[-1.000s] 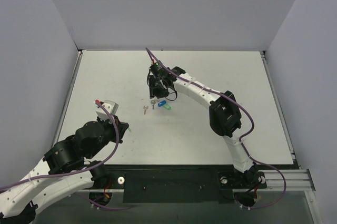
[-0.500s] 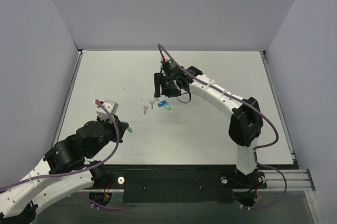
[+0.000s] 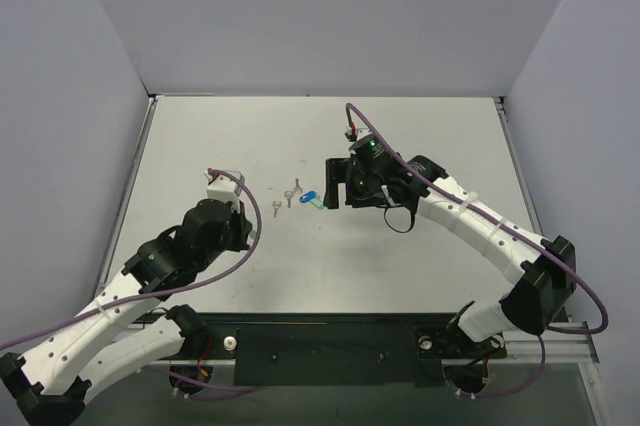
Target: Remove the keys from the keyring
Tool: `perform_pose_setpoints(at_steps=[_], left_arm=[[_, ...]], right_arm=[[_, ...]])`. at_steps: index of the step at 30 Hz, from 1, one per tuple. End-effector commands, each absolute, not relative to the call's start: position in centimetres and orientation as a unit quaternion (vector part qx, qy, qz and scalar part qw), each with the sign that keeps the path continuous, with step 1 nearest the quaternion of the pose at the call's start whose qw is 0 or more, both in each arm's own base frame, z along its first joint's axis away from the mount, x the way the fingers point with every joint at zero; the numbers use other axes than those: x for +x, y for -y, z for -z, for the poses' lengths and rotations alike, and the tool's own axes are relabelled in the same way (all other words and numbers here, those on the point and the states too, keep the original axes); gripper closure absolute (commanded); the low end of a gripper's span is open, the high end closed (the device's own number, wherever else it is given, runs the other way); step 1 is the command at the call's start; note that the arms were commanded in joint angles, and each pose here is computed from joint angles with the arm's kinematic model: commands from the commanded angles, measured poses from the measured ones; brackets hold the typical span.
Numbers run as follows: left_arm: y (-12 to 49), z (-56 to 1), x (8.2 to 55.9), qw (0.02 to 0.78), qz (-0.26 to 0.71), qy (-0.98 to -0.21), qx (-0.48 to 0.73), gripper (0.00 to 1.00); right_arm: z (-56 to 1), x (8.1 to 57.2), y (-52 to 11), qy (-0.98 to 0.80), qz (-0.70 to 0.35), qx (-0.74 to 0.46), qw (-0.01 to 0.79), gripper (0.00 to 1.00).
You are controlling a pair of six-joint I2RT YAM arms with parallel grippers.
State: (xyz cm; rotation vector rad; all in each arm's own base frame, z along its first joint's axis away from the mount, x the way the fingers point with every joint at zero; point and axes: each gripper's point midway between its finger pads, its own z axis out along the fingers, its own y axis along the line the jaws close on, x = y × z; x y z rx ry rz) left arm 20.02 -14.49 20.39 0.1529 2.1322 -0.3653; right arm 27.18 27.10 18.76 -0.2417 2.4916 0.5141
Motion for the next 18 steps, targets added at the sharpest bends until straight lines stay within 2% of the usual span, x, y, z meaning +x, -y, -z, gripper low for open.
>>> perform_pose_setpoints(at_steps=[1,6,18], left_arm=[[15.4,-22.3,22.7,0.480,0.171,-0.859,0.043,1.00],[15.3,-22.5,26.0,0.477,0.165,-0.863,0.037,1.00],[13.9,-22.9,34.7,0.470,0.145,-0.871,-0.002,1.00]], right_arm=[[-20.0,25.8,-25.0,-0.929,-0.187,-0.082,0.308,0.16],[-21.0,24.2,-24.0,-0.923,-0.204,-0.076,0.317,0.12],[-21.9,20.9,-21.7,-0.914,-0.230,-0.056,0.331,0.10]])
